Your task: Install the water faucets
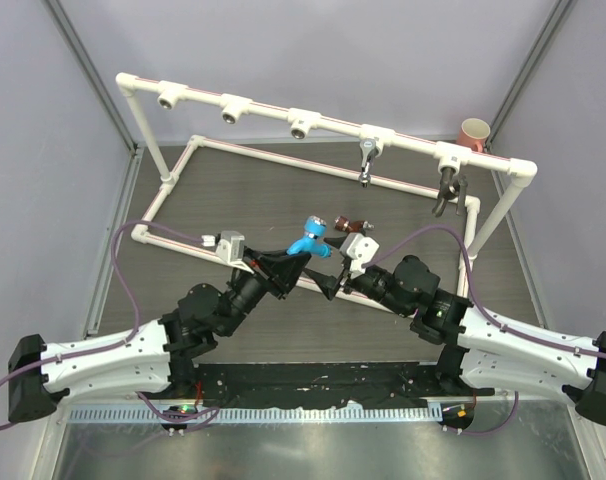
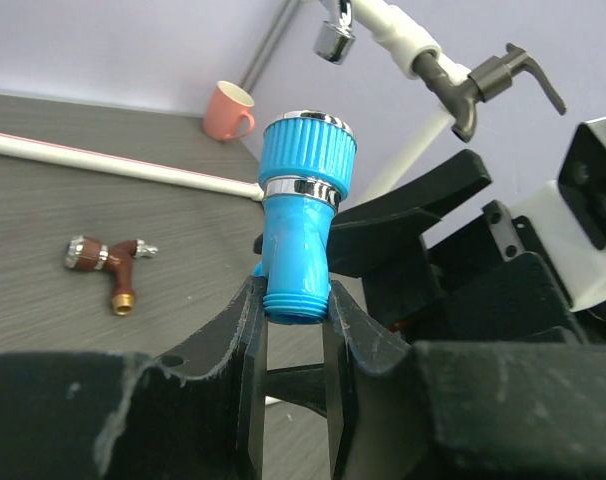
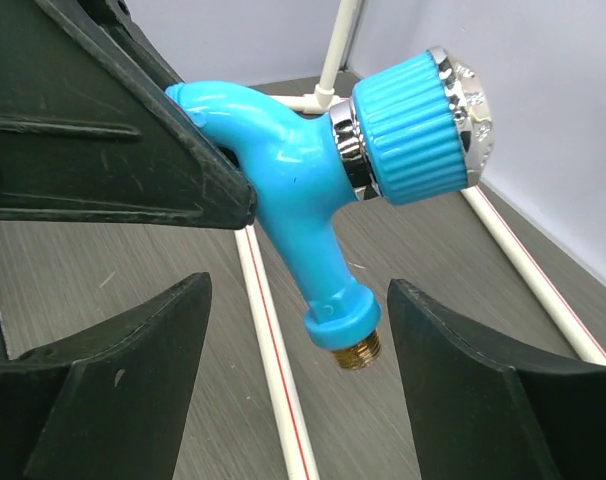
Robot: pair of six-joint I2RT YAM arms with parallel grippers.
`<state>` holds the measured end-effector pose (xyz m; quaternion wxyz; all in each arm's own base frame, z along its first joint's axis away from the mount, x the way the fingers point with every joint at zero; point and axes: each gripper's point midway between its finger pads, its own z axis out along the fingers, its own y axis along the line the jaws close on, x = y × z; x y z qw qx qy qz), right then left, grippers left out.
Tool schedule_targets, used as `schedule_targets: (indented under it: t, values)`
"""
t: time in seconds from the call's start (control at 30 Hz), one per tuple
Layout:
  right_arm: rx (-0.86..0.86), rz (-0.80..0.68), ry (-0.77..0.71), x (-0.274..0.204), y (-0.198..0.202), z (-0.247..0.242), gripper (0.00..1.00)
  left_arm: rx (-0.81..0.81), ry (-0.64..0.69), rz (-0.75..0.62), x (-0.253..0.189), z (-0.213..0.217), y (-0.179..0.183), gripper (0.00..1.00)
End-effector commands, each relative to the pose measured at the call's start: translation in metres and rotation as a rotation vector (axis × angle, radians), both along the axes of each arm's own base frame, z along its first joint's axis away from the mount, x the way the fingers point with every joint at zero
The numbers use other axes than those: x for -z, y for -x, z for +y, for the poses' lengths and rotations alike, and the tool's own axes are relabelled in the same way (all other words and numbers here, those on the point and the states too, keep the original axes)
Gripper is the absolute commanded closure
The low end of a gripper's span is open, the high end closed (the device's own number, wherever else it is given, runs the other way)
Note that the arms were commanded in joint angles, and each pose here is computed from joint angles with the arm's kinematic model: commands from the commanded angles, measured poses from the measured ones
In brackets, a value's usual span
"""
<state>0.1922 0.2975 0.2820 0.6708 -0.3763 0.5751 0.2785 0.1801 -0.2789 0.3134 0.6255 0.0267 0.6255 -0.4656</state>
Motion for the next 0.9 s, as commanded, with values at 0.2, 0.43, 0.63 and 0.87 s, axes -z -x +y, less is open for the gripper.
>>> schedule_targets:
  t: [0.2,0.43,0.63,0.87]
  values:
    - [0.064,-0.073,0.001,-0.02,-0.011,-0.009,0.4,0.108,0.106,-0.016,-0.037,-0.013,0.014,1.0]
    - [0.086,-0.078,0.027,-0.014,-0.014,-0.011,0.93,0.092,0.076,-0.003,-0.038,-0.009,0.013,1.0]
    - [0.117,-0.079,0.06,-0.008,-0.018,-0.017,0.99,-0.025,-0.099,0.078,-0.033,0.023,-0.003,0.49]
    - [0.129,-0.079,0.114,0.001,-0.021,-0.018,0.99,-0.041,-0.337,0.152,-0.041,0.058,-0.002,0.14]
